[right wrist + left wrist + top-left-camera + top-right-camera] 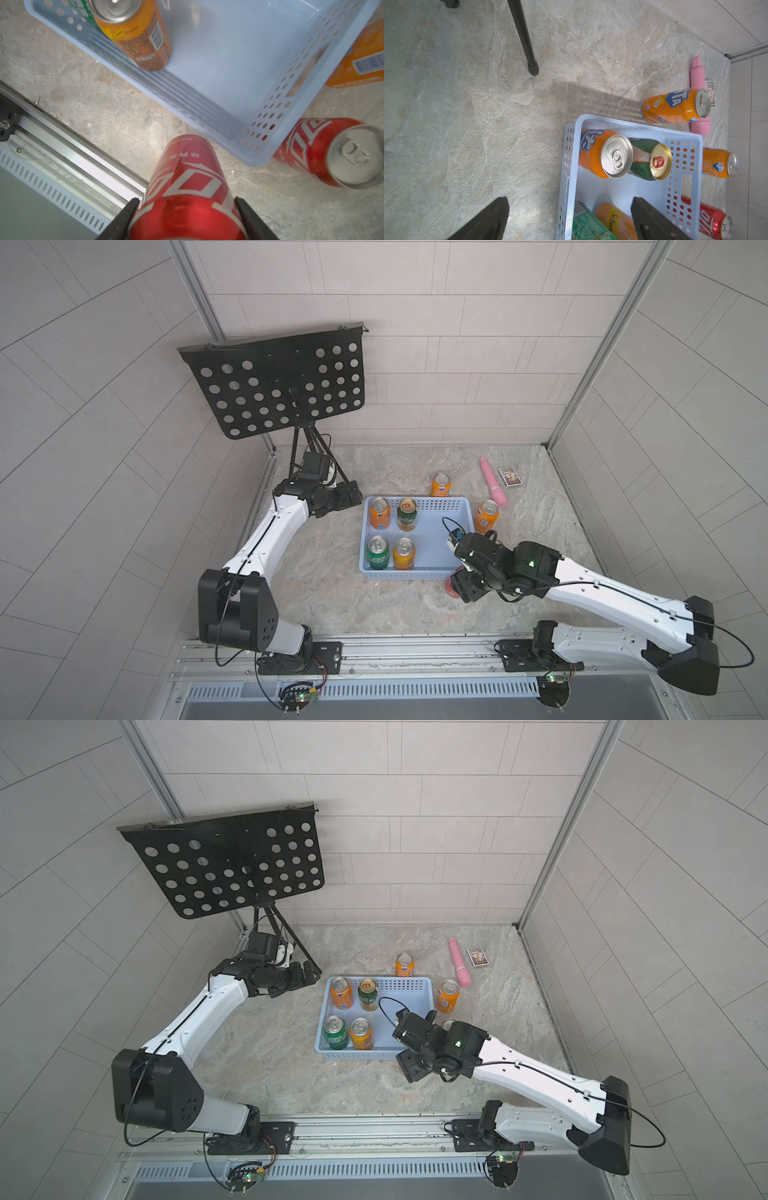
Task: Take out the drinks from the basket
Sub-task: Place the drink at the center of the board.
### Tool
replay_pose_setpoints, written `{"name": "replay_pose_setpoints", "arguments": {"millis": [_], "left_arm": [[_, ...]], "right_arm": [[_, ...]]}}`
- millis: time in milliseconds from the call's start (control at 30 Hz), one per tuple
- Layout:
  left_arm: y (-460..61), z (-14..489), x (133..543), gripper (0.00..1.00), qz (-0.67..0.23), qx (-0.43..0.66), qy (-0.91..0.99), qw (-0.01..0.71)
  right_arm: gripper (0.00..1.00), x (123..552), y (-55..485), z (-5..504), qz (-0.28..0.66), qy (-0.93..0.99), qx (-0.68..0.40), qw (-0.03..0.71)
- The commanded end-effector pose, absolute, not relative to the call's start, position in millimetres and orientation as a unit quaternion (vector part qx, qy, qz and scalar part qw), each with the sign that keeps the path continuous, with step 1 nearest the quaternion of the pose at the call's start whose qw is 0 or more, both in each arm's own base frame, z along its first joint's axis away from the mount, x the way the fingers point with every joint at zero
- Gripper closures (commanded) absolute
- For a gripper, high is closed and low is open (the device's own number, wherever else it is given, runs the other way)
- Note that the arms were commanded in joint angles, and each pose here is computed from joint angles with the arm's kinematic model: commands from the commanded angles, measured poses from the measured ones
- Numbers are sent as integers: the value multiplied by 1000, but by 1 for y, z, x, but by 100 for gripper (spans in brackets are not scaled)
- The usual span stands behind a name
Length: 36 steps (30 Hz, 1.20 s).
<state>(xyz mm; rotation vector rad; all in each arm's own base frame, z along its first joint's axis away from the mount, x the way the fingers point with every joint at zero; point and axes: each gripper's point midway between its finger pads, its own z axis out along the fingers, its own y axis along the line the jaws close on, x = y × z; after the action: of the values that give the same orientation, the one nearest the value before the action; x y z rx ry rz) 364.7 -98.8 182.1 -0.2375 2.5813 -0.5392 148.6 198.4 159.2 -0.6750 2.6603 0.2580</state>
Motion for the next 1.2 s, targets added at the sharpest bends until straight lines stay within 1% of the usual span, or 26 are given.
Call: {"name": "replay_pose_setpoints", "arguments": {"millis": [0, 167, 433, 667, 933, 1000, 1100, 1167], "left_arm": [[-98, 178, 360, 0, -193, -86, 949, 234], [-99, 179, 360, 0, -196, -86, 948, 235], [-99, 179, 360, 0, -198, -88, 947, 235], [-100, 179, 360, 0, -200, -87, 947, 234], [-99, 178, 359, 0, -197, -87, 948, 233], [-99, 178, 360, 0, -196, -87, 948, 233], [-99, 179, 360, 0, -197, -87, 948, 234], [-100, 178, 360, 0, -199, -86, 948, 233]], "right_arm": [[73, 162, 218, 171, 117, 934, -224, 251], [73, 162, 218, 153, 90, 935, -234, 251], [73, 160, 223, 126, 46, 937, -260, 227], [73, 156, 229, 112, 43, 939, -269, 209], [72, 148, 240, 93, 62, 939, -276, 194], [70, 147, 239, 90, 57, 940, -278, 189], [62, 147, 238, 91, 48, 940, -281, 188], [48, 148, 237, 94, 46, 939, -281, 191]]}}
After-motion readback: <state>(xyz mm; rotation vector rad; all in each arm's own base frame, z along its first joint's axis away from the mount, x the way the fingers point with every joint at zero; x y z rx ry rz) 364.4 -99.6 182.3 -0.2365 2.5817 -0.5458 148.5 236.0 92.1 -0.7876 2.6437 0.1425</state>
